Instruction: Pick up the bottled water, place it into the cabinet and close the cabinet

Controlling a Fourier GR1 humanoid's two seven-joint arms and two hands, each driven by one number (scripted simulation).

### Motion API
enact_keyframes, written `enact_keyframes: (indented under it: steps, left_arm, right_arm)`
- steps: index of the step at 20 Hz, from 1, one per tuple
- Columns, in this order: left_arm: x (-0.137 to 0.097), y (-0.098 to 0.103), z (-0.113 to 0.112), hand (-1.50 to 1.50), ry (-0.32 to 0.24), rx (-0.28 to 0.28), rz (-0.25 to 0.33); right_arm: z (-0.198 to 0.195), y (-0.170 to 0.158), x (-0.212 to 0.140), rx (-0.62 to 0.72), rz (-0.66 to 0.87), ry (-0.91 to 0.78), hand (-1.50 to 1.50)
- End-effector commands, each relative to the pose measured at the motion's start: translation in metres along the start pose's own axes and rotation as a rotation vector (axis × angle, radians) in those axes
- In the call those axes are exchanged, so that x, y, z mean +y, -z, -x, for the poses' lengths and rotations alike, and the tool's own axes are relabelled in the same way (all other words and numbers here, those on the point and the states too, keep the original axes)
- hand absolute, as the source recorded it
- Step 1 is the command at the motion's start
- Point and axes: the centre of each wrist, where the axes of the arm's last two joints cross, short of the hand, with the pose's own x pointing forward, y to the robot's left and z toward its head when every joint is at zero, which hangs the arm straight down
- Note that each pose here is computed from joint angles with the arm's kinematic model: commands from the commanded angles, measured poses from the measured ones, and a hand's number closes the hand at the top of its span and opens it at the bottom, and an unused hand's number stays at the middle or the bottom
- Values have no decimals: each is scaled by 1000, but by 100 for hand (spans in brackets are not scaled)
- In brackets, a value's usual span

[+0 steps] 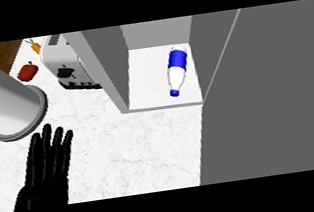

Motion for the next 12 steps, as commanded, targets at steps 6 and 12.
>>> enact_keyframes:
  steps: [6,12]
  left_arm:
    - [21,-15,-5,-150,-7,1,-9]
    - [39,-8,-22,-150,-6,-19,3]
  right_arm:
    - [-36,44,25,-96,-76,-167,150]
    - [-32,68,29,-90,-104,-195,150]
